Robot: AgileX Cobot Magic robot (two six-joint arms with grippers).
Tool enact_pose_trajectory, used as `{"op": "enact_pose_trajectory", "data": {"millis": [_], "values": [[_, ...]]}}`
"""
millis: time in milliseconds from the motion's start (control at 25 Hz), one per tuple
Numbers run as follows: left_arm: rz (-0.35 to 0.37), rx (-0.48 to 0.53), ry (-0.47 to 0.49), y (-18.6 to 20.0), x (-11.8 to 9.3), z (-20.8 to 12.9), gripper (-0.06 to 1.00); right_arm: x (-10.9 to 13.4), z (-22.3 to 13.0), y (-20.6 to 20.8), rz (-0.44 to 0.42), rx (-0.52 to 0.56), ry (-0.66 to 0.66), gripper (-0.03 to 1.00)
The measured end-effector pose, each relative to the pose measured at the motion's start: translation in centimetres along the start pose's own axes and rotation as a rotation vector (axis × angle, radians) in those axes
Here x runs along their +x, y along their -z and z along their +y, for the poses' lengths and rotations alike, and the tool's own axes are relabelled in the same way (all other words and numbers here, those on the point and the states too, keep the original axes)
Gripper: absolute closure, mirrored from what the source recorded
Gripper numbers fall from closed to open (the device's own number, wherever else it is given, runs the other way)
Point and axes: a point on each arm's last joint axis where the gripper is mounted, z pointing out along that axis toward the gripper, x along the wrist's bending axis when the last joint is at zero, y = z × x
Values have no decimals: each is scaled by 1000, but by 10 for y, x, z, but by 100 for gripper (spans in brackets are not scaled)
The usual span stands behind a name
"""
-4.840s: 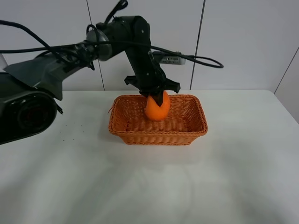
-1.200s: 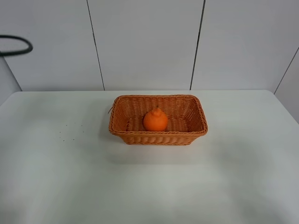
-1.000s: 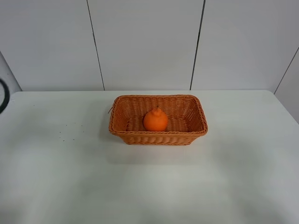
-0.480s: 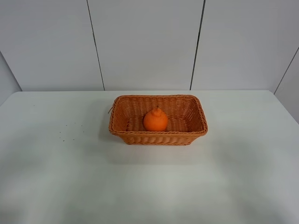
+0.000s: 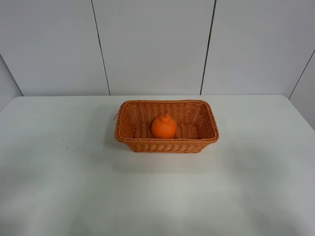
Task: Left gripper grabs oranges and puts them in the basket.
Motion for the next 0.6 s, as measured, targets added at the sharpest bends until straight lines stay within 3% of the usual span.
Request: {"op": "enact_pose_trajectory", "data": {"millis": [600], "values": [[-10,-27,13,3,-1,-2,9,0,0,0,0,0,0,27]]}}
